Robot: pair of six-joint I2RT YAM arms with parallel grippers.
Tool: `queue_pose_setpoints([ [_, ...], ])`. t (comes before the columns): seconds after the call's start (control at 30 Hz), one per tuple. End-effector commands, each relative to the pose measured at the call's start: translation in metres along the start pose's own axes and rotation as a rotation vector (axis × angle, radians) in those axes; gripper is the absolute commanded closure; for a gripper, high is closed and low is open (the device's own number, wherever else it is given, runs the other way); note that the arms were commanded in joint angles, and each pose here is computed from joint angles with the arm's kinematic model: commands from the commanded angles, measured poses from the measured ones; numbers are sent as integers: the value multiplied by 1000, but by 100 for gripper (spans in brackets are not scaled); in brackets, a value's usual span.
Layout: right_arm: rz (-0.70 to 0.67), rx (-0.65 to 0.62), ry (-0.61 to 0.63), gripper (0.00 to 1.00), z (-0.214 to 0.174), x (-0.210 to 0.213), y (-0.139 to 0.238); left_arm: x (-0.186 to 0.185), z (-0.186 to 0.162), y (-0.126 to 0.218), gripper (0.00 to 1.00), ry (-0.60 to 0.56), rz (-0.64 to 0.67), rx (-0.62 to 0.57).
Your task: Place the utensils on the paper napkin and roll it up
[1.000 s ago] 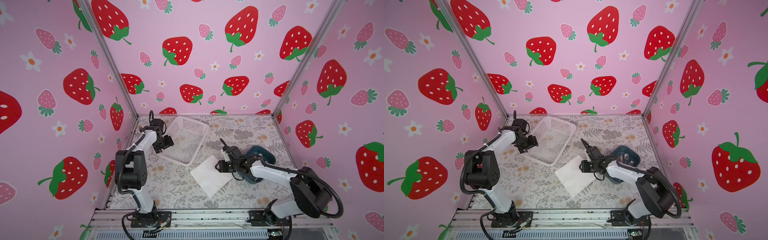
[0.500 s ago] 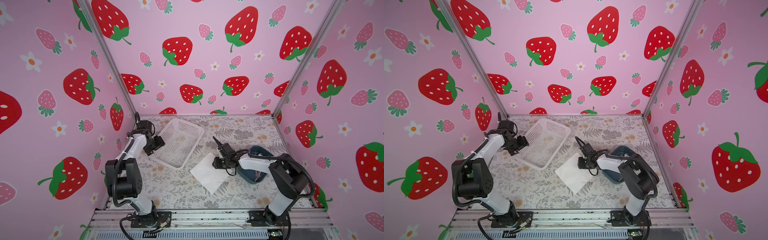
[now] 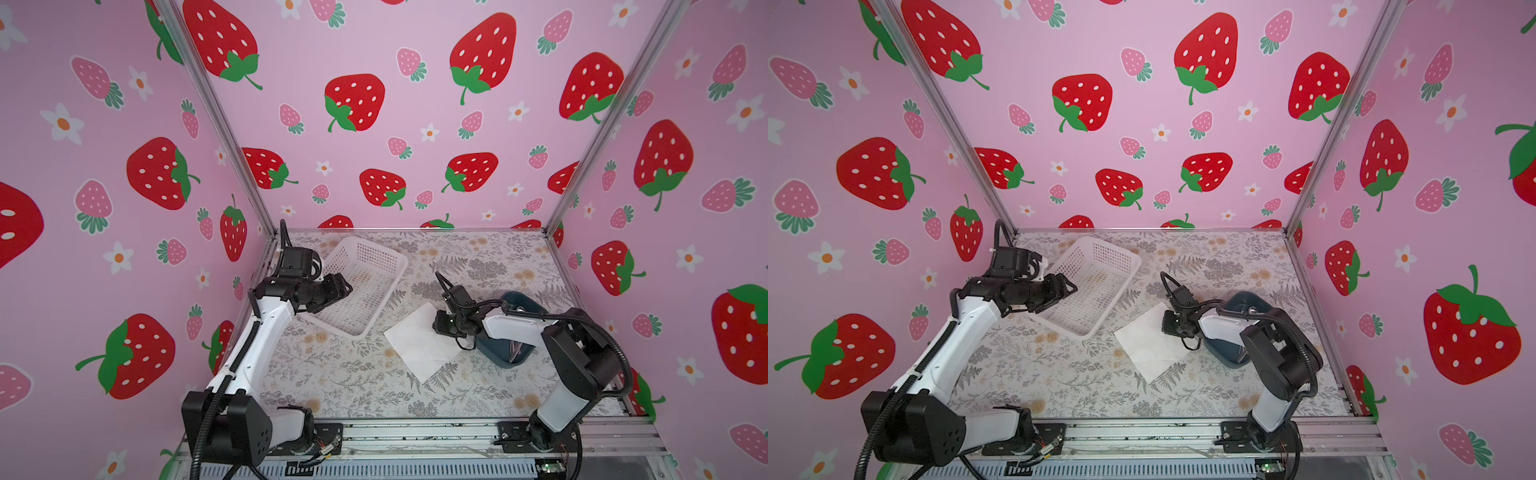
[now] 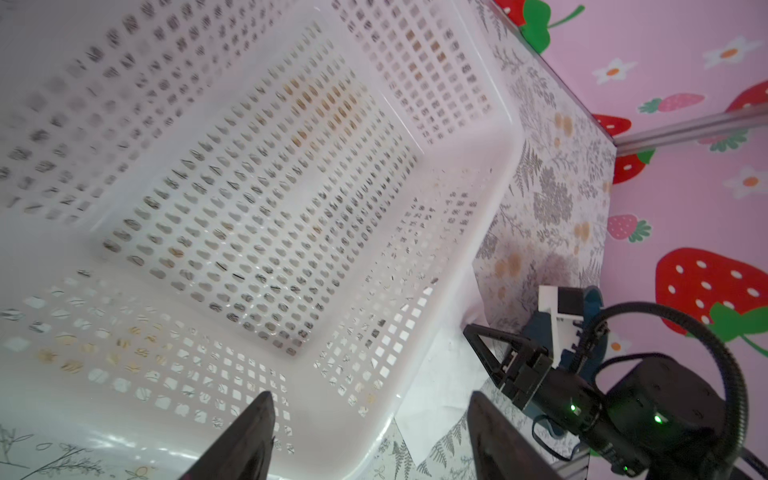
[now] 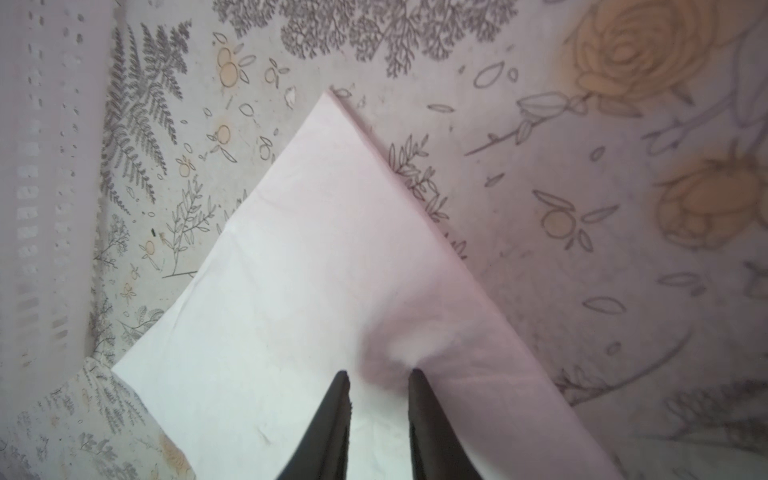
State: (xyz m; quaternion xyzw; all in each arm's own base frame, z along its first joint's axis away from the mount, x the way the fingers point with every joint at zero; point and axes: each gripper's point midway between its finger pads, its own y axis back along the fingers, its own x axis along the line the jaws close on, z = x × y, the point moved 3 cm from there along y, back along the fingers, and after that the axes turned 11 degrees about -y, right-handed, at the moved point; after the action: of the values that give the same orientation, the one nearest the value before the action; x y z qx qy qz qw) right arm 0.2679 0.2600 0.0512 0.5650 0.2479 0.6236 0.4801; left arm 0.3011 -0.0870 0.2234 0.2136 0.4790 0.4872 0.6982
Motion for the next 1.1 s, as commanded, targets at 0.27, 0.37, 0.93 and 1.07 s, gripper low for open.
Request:
queue_pose_setpoints([
  [0.27,-82,-272,-38,49,41,-8,109,-75,-40,-16,25,-157,-162,89],
  [0.37,-93,-362,-152,49,54,-56,139,-91,-52,-26,24,-198,-187,111],
  [0.93,-44,-262,-211,23,145,-131,111,-120,-73,-45,22,-309,-214,211],
  [1.07,28,-179,-122,28,162,-115,87,-114,-76,-43,21,-309,-194,205],
])
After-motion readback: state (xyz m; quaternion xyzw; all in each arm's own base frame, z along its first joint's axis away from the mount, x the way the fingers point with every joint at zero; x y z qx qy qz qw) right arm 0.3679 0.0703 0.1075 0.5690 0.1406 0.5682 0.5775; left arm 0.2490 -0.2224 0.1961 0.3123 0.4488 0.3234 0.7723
